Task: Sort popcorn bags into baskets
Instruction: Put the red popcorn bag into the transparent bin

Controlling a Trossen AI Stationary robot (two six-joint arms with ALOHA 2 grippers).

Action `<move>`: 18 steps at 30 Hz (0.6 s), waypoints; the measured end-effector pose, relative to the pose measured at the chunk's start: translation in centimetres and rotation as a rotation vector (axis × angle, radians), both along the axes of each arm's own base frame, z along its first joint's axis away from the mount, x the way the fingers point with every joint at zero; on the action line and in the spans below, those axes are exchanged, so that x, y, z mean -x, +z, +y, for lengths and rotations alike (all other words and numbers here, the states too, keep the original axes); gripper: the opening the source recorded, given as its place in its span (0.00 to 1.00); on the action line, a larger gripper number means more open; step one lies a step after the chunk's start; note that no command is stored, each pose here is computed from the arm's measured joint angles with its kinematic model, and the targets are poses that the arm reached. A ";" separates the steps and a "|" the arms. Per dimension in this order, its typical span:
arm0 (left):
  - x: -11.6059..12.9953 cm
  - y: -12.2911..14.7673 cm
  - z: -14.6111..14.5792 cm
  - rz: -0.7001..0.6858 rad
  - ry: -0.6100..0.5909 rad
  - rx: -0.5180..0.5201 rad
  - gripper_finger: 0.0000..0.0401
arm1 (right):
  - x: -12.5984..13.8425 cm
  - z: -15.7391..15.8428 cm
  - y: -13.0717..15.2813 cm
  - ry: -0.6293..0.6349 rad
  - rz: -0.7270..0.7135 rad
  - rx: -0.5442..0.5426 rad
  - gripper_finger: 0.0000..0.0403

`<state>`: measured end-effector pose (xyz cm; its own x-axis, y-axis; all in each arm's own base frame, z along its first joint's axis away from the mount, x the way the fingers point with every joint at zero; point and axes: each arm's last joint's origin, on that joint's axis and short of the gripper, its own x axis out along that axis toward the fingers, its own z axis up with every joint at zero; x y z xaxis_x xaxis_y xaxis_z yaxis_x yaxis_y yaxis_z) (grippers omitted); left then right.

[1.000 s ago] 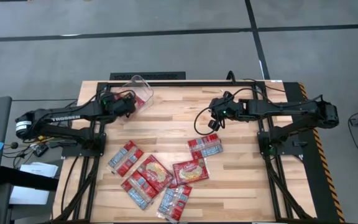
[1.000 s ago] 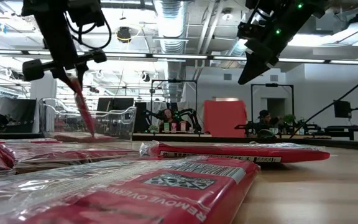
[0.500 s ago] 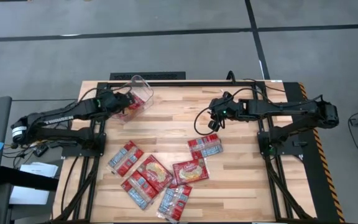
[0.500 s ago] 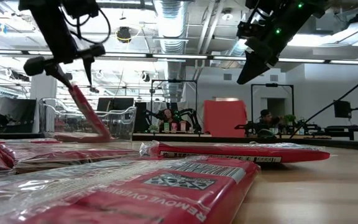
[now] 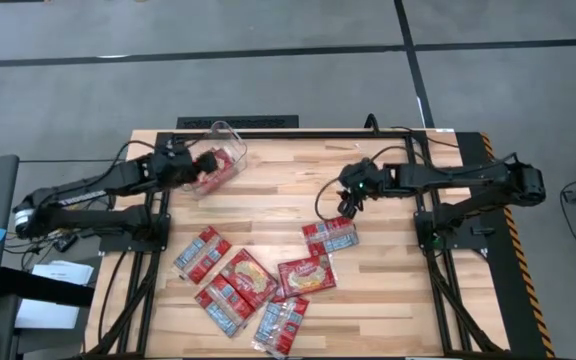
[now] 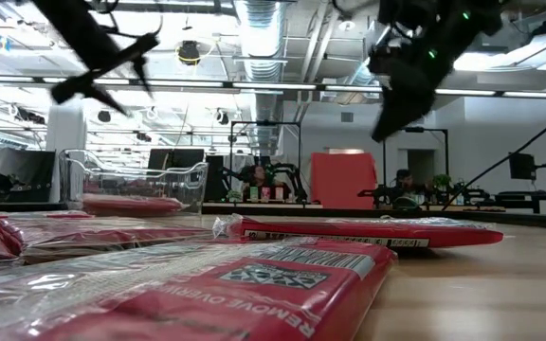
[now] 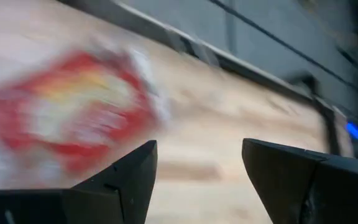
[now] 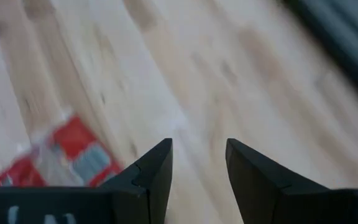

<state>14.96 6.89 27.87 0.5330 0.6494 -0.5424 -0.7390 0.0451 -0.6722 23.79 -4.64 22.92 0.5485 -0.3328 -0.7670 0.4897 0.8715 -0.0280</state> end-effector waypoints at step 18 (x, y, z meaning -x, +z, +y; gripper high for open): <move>-12.2 -6.5 -4.9 -0.069 -0.383 0.141 0.56 | 2.8 7.1 -6.5 0.036 0.125 -0.205 0.28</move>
<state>27.14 1.95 21.35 0.7599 0.3190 -0.5664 -0.6396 0.2114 -0.7391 20.99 2.49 16.38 0.4541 -0.1452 -0.8791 0.4620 0.8820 0.0929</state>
